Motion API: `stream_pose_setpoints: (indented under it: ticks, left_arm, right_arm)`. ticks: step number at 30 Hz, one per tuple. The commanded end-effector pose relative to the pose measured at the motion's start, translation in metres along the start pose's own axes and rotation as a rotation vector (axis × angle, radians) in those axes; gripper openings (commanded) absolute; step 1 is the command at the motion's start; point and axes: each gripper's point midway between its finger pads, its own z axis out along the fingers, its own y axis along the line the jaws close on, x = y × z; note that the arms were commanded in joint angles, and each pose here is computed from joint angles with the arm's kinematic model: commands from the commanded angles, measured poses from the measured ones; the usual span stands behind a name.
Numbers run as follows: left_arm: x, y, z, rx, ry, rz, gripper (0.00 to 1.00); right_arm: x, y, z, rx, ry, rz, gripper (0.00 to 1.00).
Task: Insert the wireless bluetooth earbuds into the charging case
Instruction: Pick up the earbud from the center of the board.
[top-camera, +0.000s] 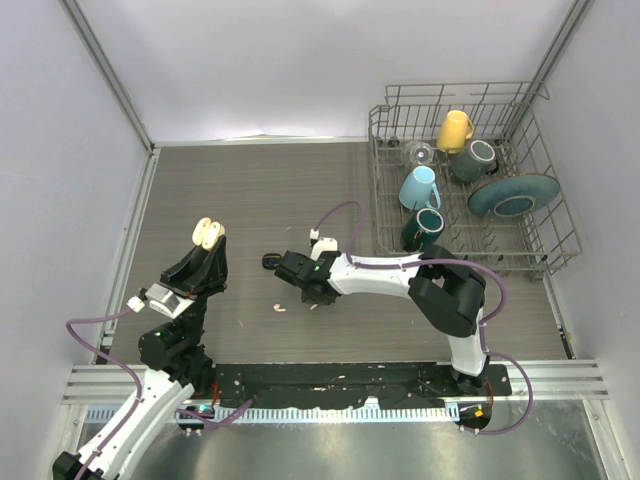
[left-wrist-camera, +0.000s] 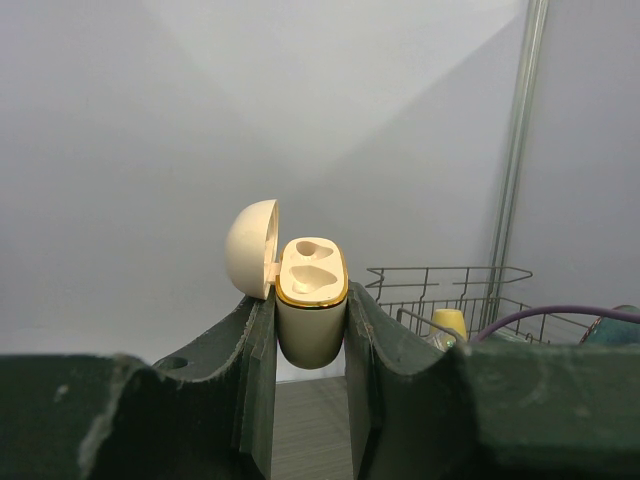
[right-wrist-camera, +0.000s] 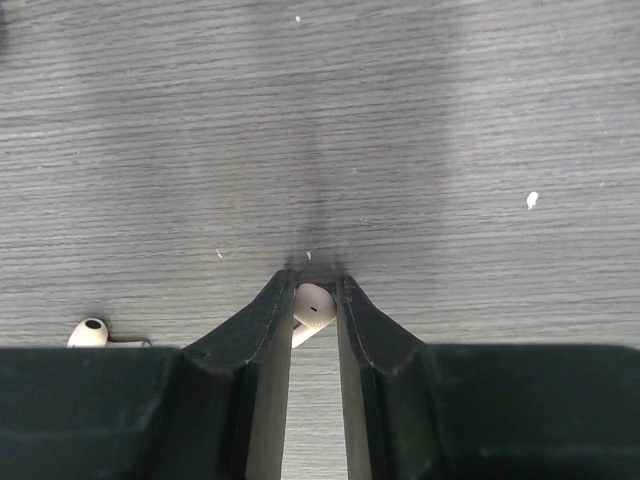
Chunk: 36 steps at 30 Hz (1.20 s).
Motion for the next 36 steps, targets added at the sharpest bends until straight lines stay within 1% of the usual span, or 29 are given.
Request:
stream_pose_setpoints:
  ticks: [1,3,5,7,12,16,20,21,23,25,31,36]
  left_arm:
    - [0.009,0.002,-0.007,-0.003,0.003,0.022,0.0]
    - [0.012,0.002,-0.007,0.0,0.016,0.023,0.0]
    - [0.013,0.001,-0.007,0.003,0.022,0.019,0.0]
    - [0.014,0.0,-0.006,0.007,0.027,0.02,0.0]
    - [0.016,-0.001,-0.004,0.015,0.047,0.021,0.0]
    - [0.023,-0.002,-0.004,0.021,0.08,0.024,0.0]
    - [0.033,-0.007,-0.001,0.044,0.126,0.021,0.0]
    - [0.034,-0.008,0.0,0.05,0.131,0.02,0.0]
    - [0.037,-0.01,0.001,0.06,0.144,0.013,0.0]
    - [0.043,-0.012,0.001,0.069,0.167,0.013,0.0]
    - [0.048,-0.018,0.003,0.096,0.194,-0.002,0.0]
    - [0.054,-0.031,0.003,0.164,0.227,-0.021,0.0]
  right_arm:
    - [-0.018,-0.002,-0.008,0.015,-0.103,-0.094,0.15]
    - [-0.032,-0.001,-0.019,0.009,-0.17,-0.117,0.09]
    - [-0.044,0.001,-0.035,-0.024,-0.216,-0.135,0.07]
    - [-0.054,0.006,-0.048,-0.066,-0.251,-0.123,0.07]
    - [-0.061,0.003,-0.06,-0.103,-0.294,-0.145,0.01]
    - [-0.071,-0.002,-0.075,-0.117,-0.356,-0.155,0.01]
    - [-0.089,-0.011,-0.099,-0.124,-0.463,-0.167,0.01]
    - [-0.098,-0.01,-0.112,-0.154,-0.498,-0.146,0.01]
    - [-0.102,-0.016,-0.121,-0.156,-0.537,-0.169,0.01]
    - [-0.115,-0.019,-0.138,-0.183,-0.594,-0.152,0.01]
    - [-0.132,-0.031,-0.166,-0.227,-0.69,-0.133,0.01]
    - [-0.143,-0.034,-0.182,-0.244,-0.751,-0.15,0.01]
